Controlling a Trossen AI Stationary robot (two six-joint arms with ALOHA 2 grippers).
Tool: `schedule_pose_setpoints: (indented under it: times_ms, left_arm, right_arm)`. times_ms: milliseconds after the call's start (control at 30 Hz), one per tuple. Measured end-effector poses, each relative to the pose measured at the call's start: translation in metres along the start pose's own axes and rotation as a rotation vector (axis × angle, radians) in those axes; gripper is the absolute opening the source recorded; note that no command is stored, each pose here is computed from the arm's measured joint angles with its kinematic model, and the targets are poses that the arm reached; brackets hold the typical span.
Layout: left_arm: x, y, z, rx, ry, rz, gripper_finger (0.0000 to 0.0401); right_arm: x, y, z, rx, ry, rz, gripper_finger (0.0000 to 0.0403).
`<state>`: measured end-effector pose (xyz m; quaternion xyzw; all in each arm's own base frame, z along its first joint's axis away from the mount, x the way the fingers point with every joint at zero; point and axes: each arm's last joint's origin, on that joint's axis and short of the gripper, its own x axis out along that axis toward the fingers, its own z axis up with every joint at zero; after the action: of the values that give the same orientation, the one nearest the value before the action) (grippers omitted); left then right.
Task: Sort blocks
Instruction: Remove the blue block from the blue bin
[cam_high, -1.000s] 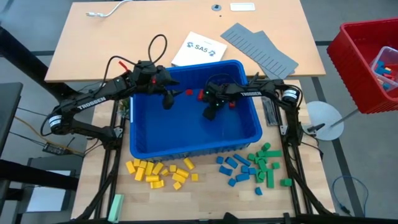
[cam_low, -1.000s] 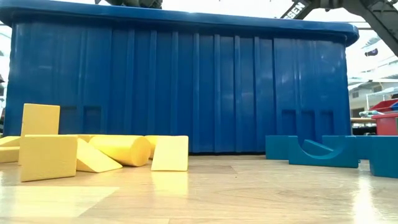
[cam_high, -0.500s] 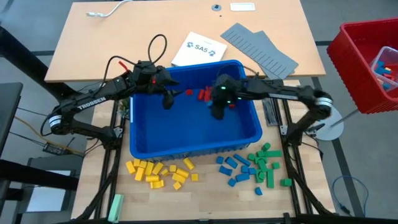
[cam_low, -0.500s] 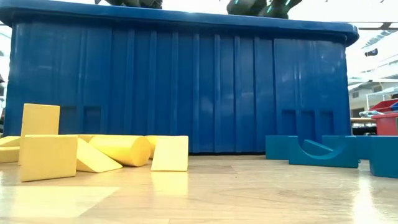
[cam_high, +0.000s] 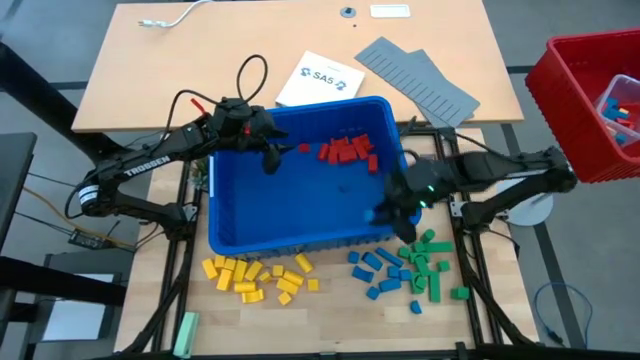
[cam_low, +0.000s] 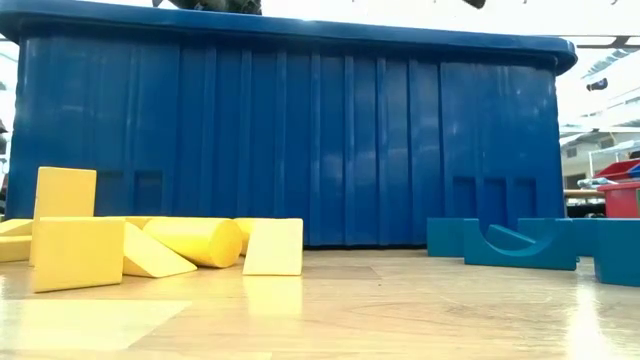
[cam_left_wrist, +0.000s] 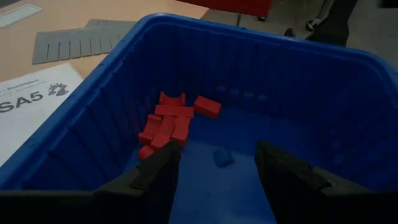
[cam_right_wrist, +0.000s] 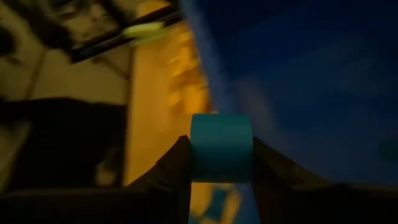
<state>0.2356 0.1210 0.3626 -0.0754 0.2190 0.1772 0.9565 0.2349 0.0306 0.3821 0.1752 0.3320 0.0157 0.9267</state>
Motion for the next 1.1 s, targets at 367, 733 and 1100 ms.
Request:
schedule_pose_setpoints:
  times_ms: [367, 733, 1100]
  left_arm:
    - [0.000, 0.000, 0.004, -0.095, -0.044, 0.001, 0.0219]
    - [0.000, 0.000, 0.010, -0.087, -0.106, -0.003, 0.0218]
    - [0.000, 0.000, 0.010, -0.082, -0.104, -0.002, 0.0218]
  right_arm:
    - [-0.002, 0.068, -0.069, 0.085, 0.261, -0.054, 0.0117]
    - [0.046, 0.062, -0.156, 0.123, 0.384, -0.327, 0.0118]
    - [0.079, 0.040, -0.196, 0.132, 0.358, -0.396, 0.0120]
